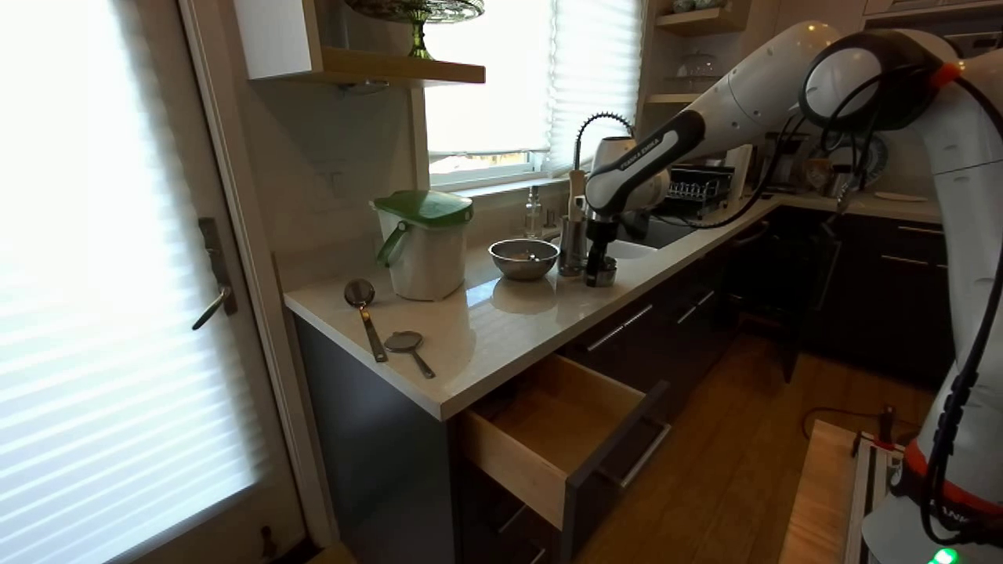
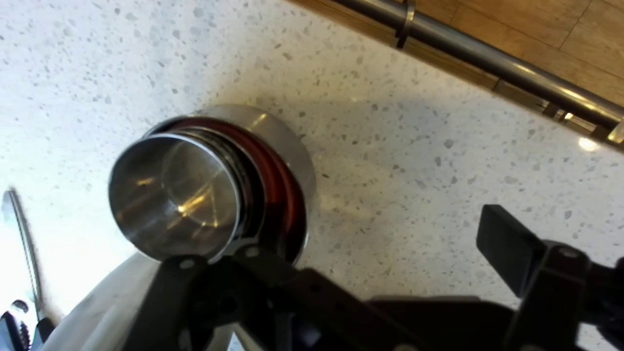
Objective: Put the metal pots into the drawer
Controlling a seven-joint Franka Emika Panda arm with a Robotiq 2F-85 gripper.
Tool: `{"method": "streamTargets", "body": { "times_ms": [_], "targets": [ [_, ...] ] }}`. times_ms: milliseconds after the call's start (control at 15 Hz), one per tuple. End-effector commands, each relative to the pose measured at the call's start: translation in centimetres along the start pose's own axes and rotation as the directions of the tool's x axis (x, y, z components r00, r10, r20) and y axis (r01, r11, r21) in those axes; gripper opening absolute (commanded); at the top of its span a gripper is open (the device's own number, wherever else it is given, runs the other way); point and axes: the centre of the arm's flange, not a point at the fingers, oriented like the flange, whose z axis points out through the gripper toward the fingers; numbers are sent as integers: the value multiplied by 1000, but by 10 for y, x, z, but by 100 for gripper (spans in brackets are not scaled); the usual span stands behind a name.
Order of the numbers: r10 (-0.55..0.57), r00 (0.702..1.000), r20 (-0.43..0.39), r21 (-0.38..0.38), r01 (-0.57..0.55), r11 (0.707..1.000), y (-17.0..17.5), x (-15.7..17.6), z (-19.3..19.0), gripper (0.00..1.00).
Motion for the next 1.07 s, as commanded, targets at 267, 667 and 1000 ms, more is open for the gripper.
{"method": "streamTargets", "body": {
  "times_ms": [267, 667, 1000],
  "targets": [
    [-16, 1000, 19, -14, 16, 1000, 0, 2, 11, 100],
    [-30, 999, 34, 14, 30, 999, 0, 2, 8, 100],
    [-29, 998, 52, 27, 27, 999, -1, 2, 9, 91]
  ]
}}
